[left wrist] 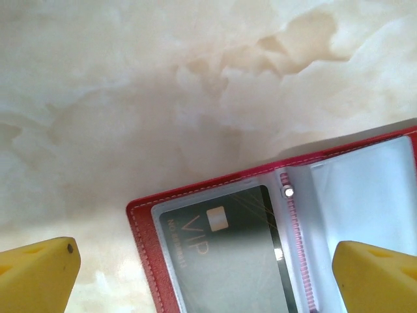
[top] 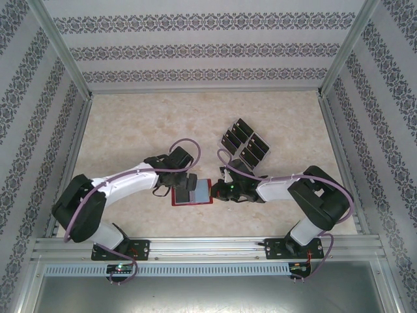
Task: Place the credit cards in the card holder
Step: Insert the credit card into the card slot, then flip over the card slot in the card holder, then pick up the credit card from the storage box.
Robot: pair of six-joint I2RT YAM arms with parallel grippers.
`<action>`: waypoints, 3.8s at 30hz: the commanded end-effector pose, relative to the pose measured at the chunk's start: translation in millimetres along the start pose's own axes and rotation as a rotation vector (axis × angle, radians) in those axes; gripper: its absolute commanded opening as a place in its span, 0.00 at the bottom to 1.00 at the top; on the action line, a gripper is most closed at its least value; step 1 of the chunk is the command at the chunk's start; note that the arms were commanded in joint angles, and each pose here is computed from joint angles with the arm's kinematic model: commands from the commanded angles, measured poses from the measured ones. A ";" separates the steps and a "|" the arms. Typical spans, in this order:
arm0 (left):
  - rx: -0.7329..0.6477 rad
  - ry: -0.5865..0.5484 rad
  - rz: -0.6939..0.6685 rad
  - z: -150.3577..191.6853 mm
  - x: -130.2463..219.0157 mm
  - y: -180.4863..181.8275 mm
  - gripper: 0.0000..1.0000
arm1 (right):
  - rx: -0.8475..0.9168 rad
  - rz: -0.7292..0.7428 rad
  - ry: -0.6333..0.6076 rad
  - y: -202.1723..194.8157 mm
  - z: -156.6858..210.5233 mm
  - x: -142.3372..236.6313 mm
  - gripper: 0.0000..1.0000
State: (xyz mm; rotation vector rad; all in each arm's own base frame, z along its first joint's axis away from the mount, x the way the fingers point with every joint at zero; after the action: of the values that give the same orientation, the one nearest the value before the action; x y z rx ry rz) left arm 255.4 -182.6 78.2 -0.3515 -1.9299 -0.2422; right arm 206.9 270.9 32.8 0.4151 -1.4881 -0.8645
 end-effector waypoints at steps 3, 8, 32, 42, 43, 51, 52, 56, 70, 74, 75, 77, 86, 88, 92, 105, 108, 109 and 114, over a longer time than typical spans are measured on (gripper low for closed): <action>0.077 0.004 -0.072 13.4 8.4 23.1 1.00 | 0.040 0.024 -0.038 12.8 -4.1 17.9 0.17; 0.125 0.035 -0.076 37.7 -0.7 35.7 1.00 | 0.068 0.036 -0.047 22.8 -3.6 26.5 0.34; 0.157 0.097 -0.069 71.2 -29.8 38.1 1.00 | 0.082 0.094 0.007 32.9 -4.7 -14.5 0.48; 0.161 0.098 -0.058 72.1 -32.4 36.4 1.00 | 0.090 0.089 0.023 39.6 -1.4 -23.5 0.48; 0.162 0.099 -0.057 72.7 -32.6 36.3 1.00 | 0.091 0.087 0.023 40.6 -1.0 -23.4 0.48; 0.164 0.086 -0.048 70.6 -29.2 35.4 1.00 | 0.103 0.062 0.010 50.4 3.4 -11.7 0.50; 0.166 0.085 -0.047 70.7 -28.6 35.4 1.00 | 0.105 0.060 0.009 51.8 3.9 -10.3 0.50; 0.166 0.079 -0.048 70.0 -27.2 35.9 1.00 | 0.112 0.048 0.006 58.0 4.7 -8.2 0.51; 0.217 -0.023 -0.076 55.1 2.1 46.5 1.00 | 0.136 -0.001 0.020 86.2 10.0 -10.2 0.51; 0.284 -0.095 -0.104 53.3 21.5 63.6 1.00 | 0.142 -0.014 0.036 96.0 11.4 -13.6 0.51; 0.304 -0.116 -0.106 53.0 26.9 68.2 1.00 | 0.142 -0.017 0.046 99.0 11.9 -16.4 0.51; 0.344 -0.150 -0.106 52.7 36.5 77.1 1.00 | 0.147 -0.023 0.066 105.6 14.5 -22.6 0.51; 0.386 -0.199 -0.083 45.0 58.0 90.8 1.00 | 0.165 0.034 0.146 122.1 30.1 -66.9 0.51; 0.388 -0.204 -0.078 44.5 59.4 90.6 1.00 | 0.163 0.039 0.159 123.8 31.6 -76.3 0.51; 0.389 -0.209 -0.074 44.8 61.6 90.7 1.00 | 0.159 0.034 0.169 128.5 30.6 -84.1 0.51; 0.317 -0.179 0.069 33.3 50.8 64.4 1.00 | 0.220 -0.082 -0.086 168.1 -29.5 39.5 0.51; 0.273 -0.154 0.089 27.8 42.7 51.3 1.00 | 0.240 0.017 -0.172 145.2 -51.8 72.7 0.51; 0.255 -0.147 0.088 25.7 40.1 47.1 1.00 | 0.257 0.075 -0.205 134.0 -59.5 83.8 0.51; 0.179 -0.111 0.055 18.6 31.0 33.1 1.00 | 0.328 0.326 -0.330 86.9 -94.6 129.4 0.48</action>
State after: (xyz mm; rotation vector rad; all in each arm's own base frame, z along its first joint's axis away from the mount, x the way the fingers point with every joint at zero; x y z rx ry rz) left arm 227.4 -130.0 88.6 -0.2660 -1.9780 0.0357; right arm 307.5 255.6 200.1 0.4323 -1.9036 -0.7010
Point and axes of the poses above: each hand's point on the last joint's axis, 136 mm out from that joint toward the fingers, its own x axis back along the fingers, its own y axis along the line the jaws close on, z = x × y, the point moved 2 cm from there along x, back along the fingers, and after that the axes turned 15 degrees about -x, right-handed, at the moved point
